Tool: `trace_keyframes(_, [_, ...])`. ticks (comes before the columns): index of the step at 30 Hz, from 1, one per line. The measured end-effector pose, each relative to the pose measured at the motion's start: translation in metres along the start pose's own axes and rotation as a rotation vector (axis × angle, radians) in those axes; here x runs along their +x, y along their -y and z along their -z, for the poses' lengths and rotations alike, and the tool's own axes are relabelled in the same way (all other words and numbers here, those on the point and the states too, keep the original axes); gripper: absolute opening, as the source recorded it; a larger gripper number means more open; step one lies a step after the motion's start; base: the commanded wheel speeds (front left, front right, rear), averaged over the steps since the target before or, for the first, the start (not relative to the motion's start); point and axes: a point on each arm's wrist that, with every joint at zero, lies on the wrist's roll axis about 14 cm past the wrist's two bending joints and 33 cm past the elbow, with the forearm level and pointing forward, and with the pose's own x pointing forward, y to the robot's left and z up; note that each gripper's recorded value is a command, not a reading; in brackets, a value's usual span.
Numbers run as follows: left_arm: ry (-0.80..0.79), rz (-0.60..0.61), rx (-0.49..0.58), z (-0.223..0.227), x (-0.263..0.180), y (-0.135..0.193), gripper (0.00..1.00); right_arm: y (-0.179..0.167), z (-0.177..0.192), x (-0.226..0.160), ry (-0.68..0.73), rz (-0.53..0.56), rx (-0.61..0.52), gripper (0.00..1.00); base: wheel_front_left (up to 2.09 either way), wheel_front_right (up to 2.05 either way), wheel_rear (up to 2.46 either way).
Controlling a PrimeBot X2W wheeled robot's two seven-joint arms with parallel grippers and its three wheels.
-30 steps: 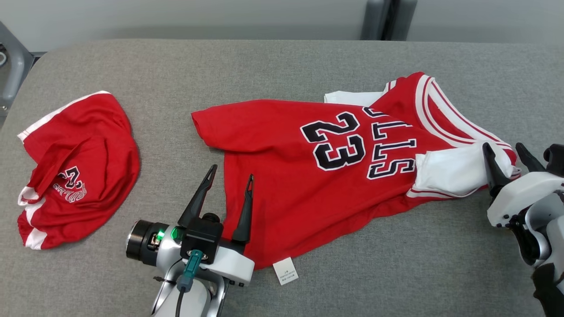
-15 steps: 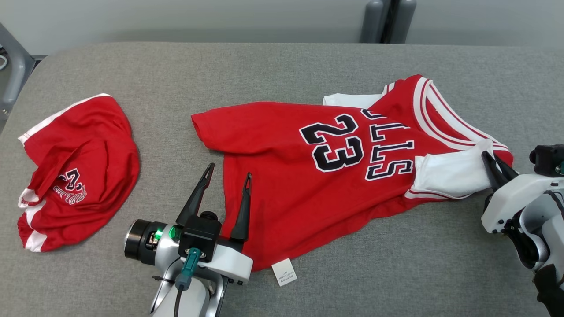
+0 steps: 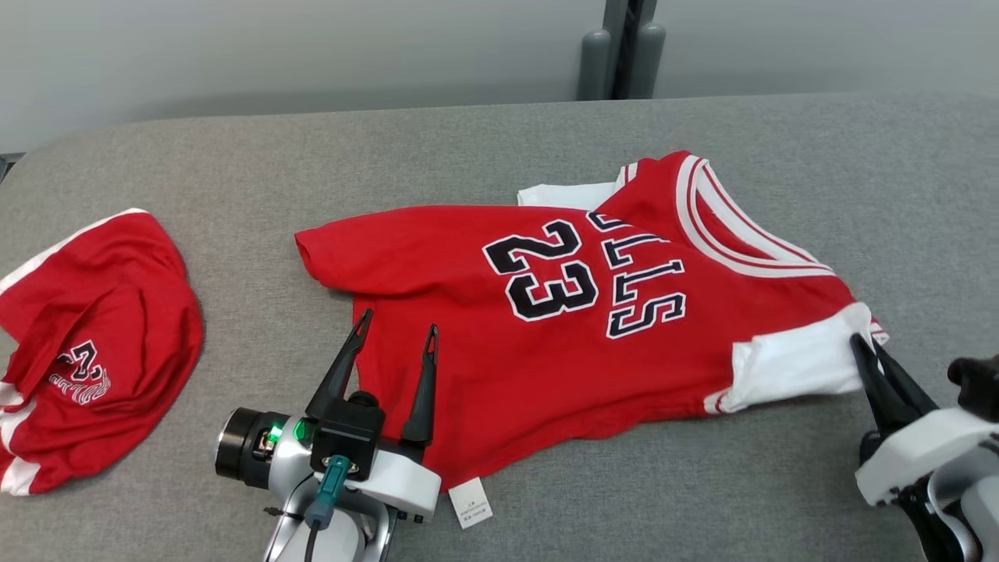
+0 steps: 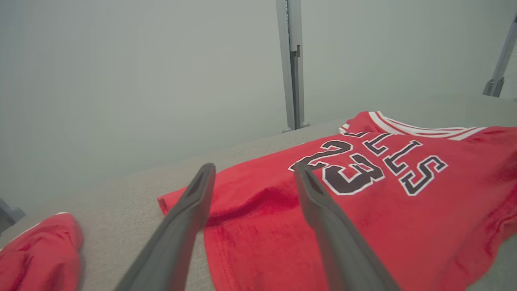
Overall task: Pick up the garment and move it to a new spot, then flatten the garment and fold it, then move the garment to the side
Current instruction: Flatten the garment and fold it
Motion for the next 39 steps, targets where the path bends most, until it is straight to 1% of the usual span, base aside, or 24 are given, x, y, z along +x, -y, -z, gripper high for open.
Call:
trace_keyframes(2, [0.002,0.015,-0.002,-0.001,0.001,0.005,1.0,0.006,0.009,-0.015,-0.011,0.022,0.017,0.0,0.0,0.0,0.0])
trace_keyframes(3, [0.002,0.021,-0.003,0.0,0.002,0.007,1.0,0.01,0.014,-0.023,-0.024,0.029,0.009,0.09,0.0,0.0,0.0])
trace_keyframes(4, [0.003,0.026,-0.003,-0.001,0.003,0.009,1.0,0.013,0.019,-0.03,-0.035,0.036,0.0,0.31,0.0,0.0,0.0])
trace_keyframes(5, [0.004,0.03,-0.004,-0.001,0.004,0.01,1.0,0.015,0.024,-0.036,-0.044,0.043,-0.002,0.57,0.0,0.0,0.0])
trace_keyframes(6, [0.004,0.035,-0.004,0.0,0.005,0.012,1.0,0.015,0.029,-0.042,-0.055,0.043,-0.005,0.94,0.0,0.0,0.0])
trace_keyframes(7, [0.004,0.042,-0.006,0.0,0.006,0.014,1.0,0.013,0.04,-0.053,-0.08,0.049,0.007,1.0,0.0,0.0,0.0])
trace_keyframes(12, [0.003,0.049,-0.007,0.0,0.007,0.016,1.0,0.012,0.066,-0.075,-0.155,0.057,0.047,1.0,0.0,0.0,0.0])
trace_keyframes(15, [0.003,0.051,-0.007,0.0,0.008,0.017,1.0,0.025,0.061,-0.077,-0.153,0.079,0.031,1.0,0.0,0.0,0.0])
trace_keyframes(17, [0.006,0.053,-0.008,-0.001,0.009,0.017,1.0,0.03,0.045,-0.07,-0.103,0.088,0.021,1.0,0.0,0.0,0.0])
trace_keyframes(20, [0.011,0.05,-0.01,-0.003,0.009,0.016,1.0,0.026,0.006,-0.05,0.017,0.067,0.002,1.0,0.0,0.0,0.0])
trace_keyframes(24, [0.023,0.039,-0.013,-0.007,0.008,0.013,1.0,0.004,-0.056,-0.03,0.212,0.014,-0.033,1.0,0.0,0.0,0.0])
trace_keyframes(28, [0.036,0.027,-0.015,-0.012,0.006,0.009,1.0,-0.021,-0.086,-0.023,0.325,-0.027,-0.041,1.0,0.0,0.0,0.0])
trace_keyframes(31, [0.045,0.016,-0.017,-0.015,0.004,0.005,1.0,-0.04,-0.093,-0.02,0.355,-0.059,-0.048,1.0,0.0,0.0,0.0])
trace_keyframes(34, [0.047,0.005,-0.019,-0.017,0.001,0.002,1.0,-0.052,-0.083,-0.019,0.335,-0.081,-0.043,1.0,0.0,0.0,0.0])
trace_keyframes(36, [0.043,0.001,-0.02,-0.015,-0.001,0.001,1.0,-0.056,-0.075,-0.017,0.306,-0.094,-0.07,1.0,0.0,0.0,0.0])
trace_keyframes(39, [0.044,-0.01,-0.021,-0.016,-0.003,-0.002,1.0,-0.057,-0.075,-0.014,0.307,-0.095,-0.064,1.0,0.0,0.0,0.0])
